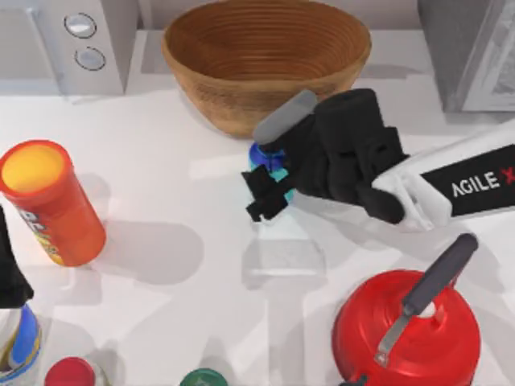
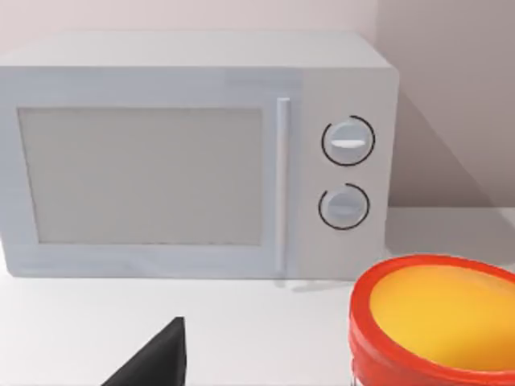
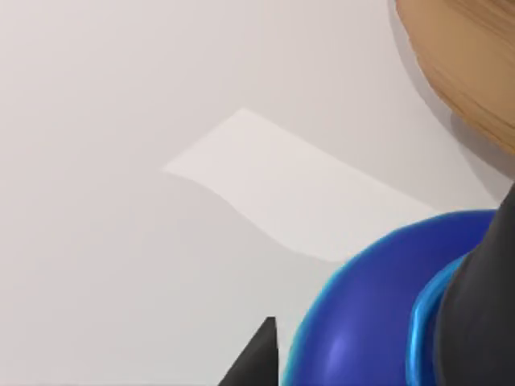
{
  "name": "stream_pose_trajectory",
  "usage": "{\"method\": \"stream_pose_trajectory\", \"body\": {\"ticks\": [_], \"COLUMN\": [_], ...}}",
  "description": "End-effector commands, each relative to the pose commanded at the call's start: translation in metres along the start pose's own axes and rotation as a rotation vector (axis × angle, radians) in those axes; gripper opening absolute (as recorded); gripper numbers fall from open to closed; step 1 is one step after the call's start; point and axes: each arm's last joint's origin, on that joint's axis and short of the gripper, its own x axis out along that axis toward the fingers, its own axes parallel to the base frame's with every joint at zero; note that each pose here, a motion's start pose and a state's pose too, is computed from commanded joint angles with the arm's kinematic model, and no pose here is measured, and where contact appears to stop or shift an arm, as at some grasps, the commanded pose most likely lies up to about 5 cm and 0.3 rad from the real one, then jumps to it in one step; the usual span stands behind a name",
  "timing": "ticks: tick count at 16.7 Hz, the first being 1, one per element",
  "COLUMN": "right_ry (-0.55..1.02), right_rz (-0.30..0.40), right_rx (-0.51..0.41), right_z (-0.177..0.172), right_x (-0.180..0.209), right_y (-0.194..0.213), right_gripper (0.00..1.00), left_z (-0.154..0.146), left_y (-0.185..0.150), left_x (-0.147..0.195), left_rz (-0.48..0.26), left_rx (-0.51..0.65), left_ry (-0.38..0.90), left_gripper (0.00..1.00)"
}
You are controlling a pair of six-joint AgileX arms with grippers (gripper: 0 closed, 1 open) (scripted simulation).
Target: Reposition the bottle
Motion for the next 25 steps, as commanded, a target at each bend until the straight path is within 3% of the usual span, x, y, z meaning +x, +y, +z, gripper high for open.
{"method": "stream_pose_trajectory", "body": {"ticks": [4, 7, 13, 16, 19, 25], "right_ry": [-0.023, -0.108, -0.130, -0.080, -0.046, -0.036], "right_rz": [-0.009, -0.071, -0.349, -0.499, -0.599, -0.612], "right_rx": [0.005, 0.035, 0.238, 0.373, 0.472, 0.492], "right_z": [0.006, 0.021, -0.016, -0.053, -0.078, -0.083], "right_x": [-0.004, -0.033, -0.136, -0.183, -0.212, -0.215], "right_y": [-0.006, -0.036, -0.111, -0.123, -0.122, -0.121], "right_gripper": [0.00, 0.00, 0.00, 0.00, 0.00, 0.00], "left_z": [0.000, 0.000, 0.000, 0.000, 0.000, 0.000], "left_y": [0.000, 0.000, 0.000, 0.000, 0.000, 0.000], "left_x": [0.000, 0.000, 0.000, 0.000, 0.000, 0.000], "left_rz": [0.000, 0.000, 0.000, 0.000, 0.000, 0.000], "left_rx": [0.000, 0.000, 0.000, 0.000, 0.000, 0.000], "left_ry": [0.000, 0.000, 0.000, 0.000, 0.000, 0.000], "left_gripper": [1.00, 1.00, 1.00, 1.00, 1.00, 1.00]}}
